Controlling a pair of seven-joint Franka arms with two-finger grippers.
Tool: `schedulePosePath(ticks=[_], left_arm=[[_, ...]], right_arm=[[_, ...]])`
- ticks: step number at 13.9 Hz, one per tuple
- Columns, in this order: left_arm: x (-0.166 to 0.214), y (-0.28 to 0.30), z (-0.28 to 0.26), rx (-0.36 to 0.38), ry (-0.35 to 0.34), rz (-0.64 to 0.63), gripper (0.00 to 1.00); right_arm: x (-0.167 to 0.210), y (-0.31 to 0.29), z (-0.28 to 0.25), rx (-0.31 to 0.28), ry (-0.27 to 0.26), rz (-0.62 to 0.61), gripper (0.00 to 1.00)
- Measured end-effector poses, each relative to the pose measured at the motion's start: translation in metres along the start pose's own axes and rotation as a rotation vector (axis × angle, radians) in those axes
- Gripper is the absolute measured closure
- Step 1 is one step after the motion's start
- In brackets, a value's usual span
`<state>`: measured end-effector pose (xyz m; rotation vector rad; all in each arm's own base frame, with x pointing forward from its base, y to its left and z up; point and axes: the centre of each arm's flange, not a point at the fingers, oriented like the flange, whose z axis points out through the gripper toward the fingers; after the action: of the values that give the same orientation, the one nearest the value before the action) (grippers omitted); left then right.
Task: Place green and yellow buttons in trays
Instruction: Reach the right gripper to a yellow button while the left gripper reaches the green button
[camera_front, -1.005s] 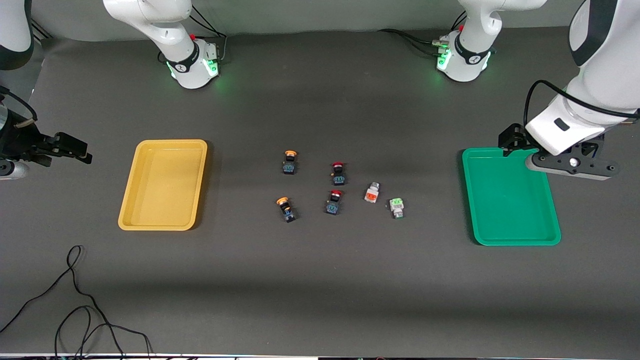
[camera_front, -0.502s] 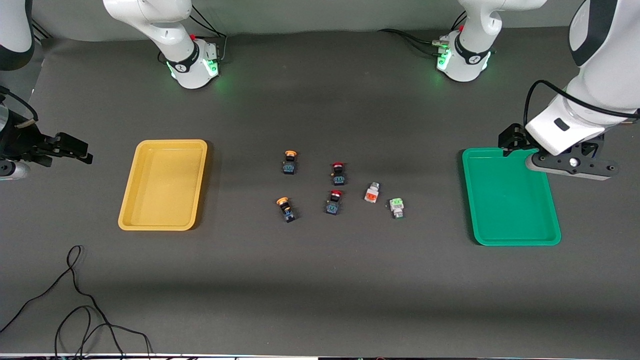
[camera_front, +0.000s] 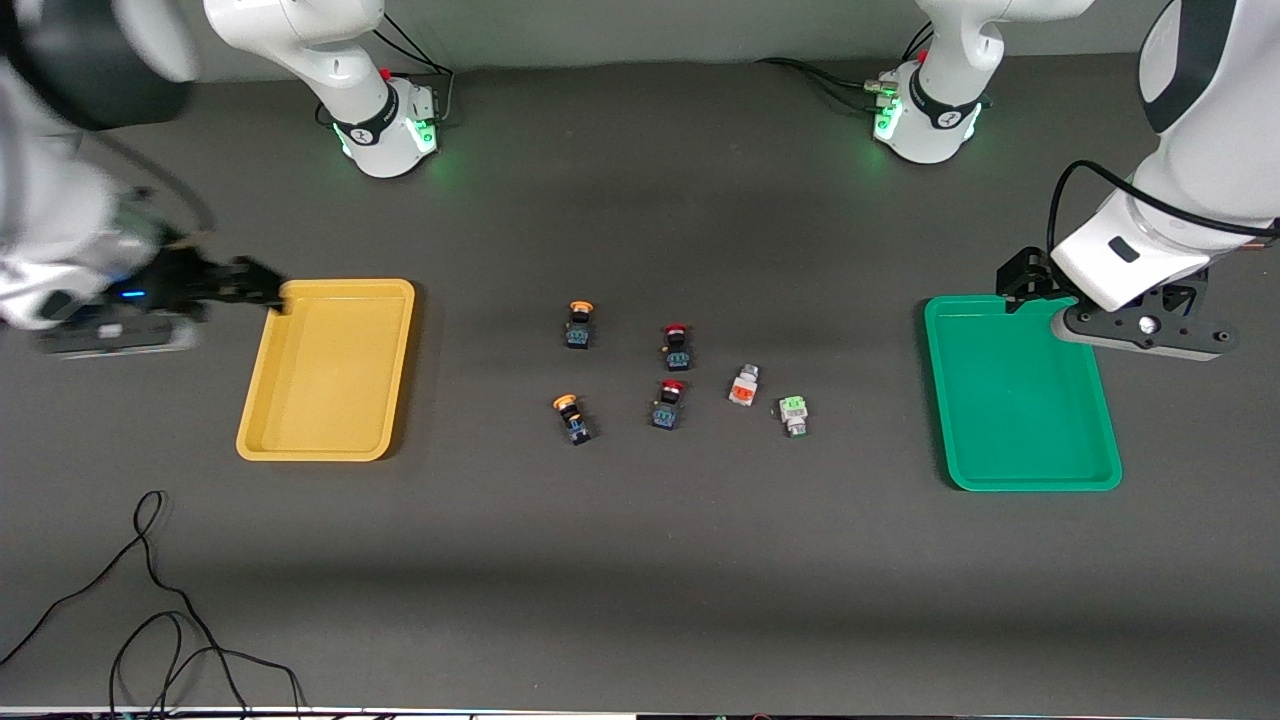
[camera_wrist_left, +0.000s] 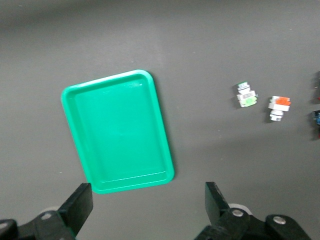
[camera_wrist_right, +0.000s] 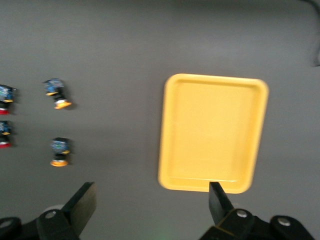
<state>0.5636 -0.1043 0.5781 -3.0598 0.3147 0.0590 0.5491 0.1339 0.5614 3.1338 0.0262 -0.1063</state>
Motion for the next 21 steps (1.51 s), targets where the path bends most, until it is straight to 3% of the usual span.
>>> schedulePosePath(ticks=[5,9,13,21], left_arm=[[0.001,-0.010,0.006,-0.046,-0.015,-0.027,0.00],[0.014,0.002,0.032,-0.082,-0.055,-0.025,0.02],[0.041,0.046,0.077,-0.088,-0.083,-0.059,0.04],[0.088,0.156,0.222,-0.089,-0.120,-0.142,0.07]], right_arm=[[-0.052,-0.189,0.049,-0.019,0.012,0.073,0.00],[-0.098,-0.264,0.071,-0.040,0.002,0.104,0.00],[-0.102,-0.269,0.108,-0.028,0.018,0.105,0.00],[-0.103,-0.252,0.266,0.024,0.078,0.114,0.00]])
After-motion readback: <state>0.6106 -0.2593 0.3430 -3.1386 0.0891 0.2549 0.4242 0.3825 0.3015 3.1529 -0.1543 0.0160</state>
